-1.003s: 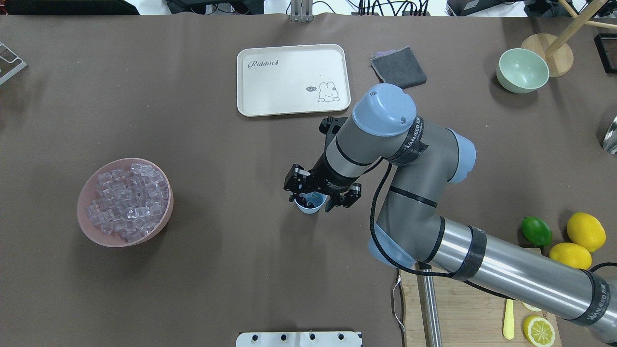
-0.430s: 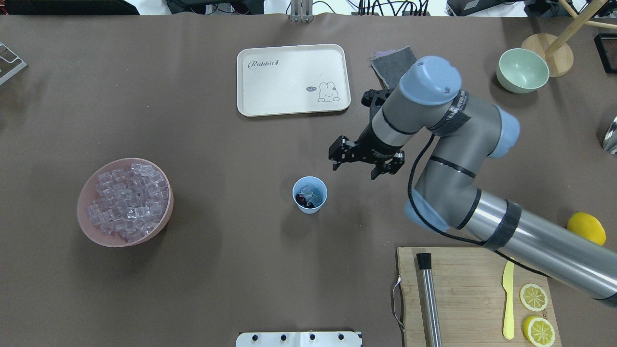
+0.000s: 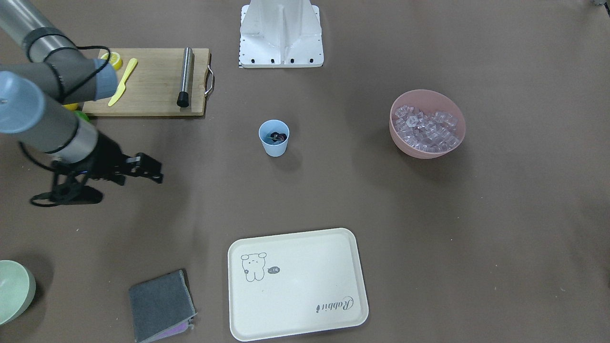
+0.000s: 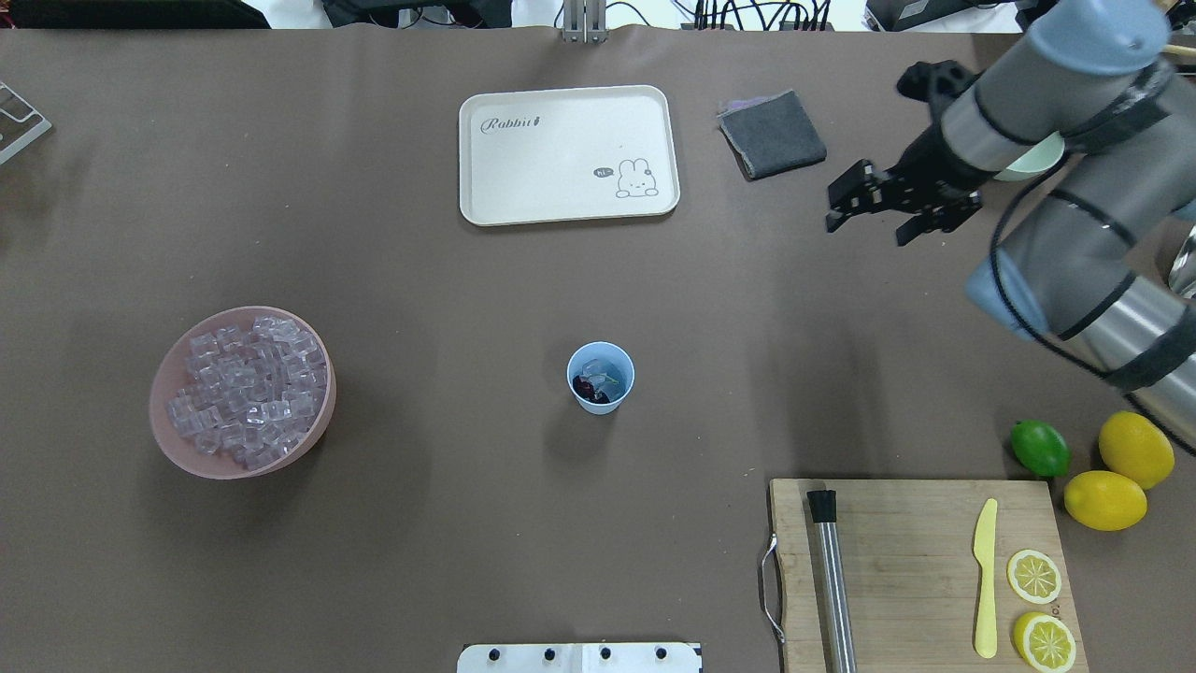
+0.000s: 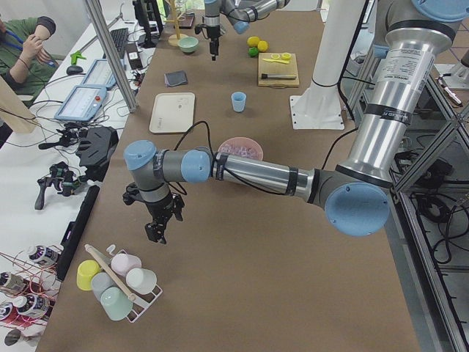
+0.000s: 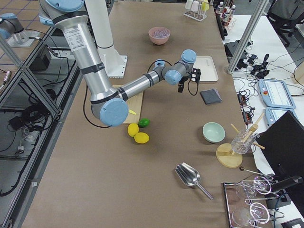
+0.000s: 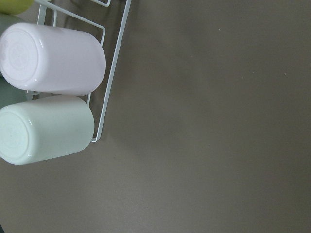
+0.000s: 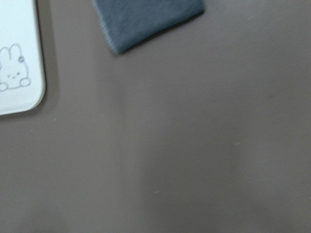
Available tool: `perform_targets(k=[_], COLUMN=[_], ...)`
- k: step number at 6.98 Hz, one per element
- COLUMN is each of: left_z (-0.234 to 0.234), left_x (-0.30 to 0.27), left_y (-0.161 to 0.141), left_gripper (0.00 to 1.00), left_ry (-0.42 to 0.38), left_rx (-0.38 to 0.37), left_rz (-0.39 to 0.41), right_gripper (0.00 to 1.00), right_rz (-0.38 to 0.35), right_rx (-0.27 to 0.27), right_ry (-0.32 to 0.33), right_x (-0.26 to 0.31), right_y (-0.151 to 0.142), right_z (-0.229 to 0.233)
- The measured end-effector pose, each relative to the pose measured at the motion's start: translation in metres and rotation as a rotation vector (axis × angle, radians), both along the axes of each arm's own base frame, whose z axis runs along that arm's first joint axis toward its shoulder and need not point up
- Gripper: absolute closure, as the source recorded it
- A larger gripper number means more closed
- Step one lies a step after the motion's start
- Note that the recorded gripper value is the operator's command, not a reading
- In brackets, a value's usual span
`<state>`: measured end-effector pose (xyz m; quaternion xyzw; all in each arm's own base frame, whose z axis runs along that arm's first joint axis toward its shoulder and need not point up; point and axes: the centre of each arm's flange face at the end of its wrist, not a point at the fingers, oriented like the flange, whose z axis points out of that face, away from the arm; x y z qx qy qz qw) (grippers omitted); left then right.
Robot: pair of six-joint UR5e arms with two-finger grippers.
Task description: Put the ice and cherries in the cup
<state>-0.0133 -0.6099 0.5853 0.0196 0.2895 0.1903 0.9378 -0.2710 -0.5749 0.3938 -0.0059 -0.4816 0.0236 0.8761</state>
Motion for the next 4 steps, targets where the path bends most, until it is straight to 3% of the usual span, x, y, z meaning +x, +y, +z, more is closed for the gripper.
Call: perform_targets(k=[2, 4], left_z=[-0.003, 0.0], left_x=[-0.004, -0.016], left_y=[-0.002, 0.0], left_gripper=[0.03, 0.03], left_ry=[0.0, 0.007], left_rx=[0.001, -0.011], left_rz=[-0.008, -0.03], right_gripper=[0.0, 0.0], right_rz=[-0.038, -0.148], right_rx=[0.092, 0.152], right_ry=[0.082, 0.249], right_x=[0.102, 0.182], right_y=[-0.019, -0.03], right_z=[0.054, 0.092])
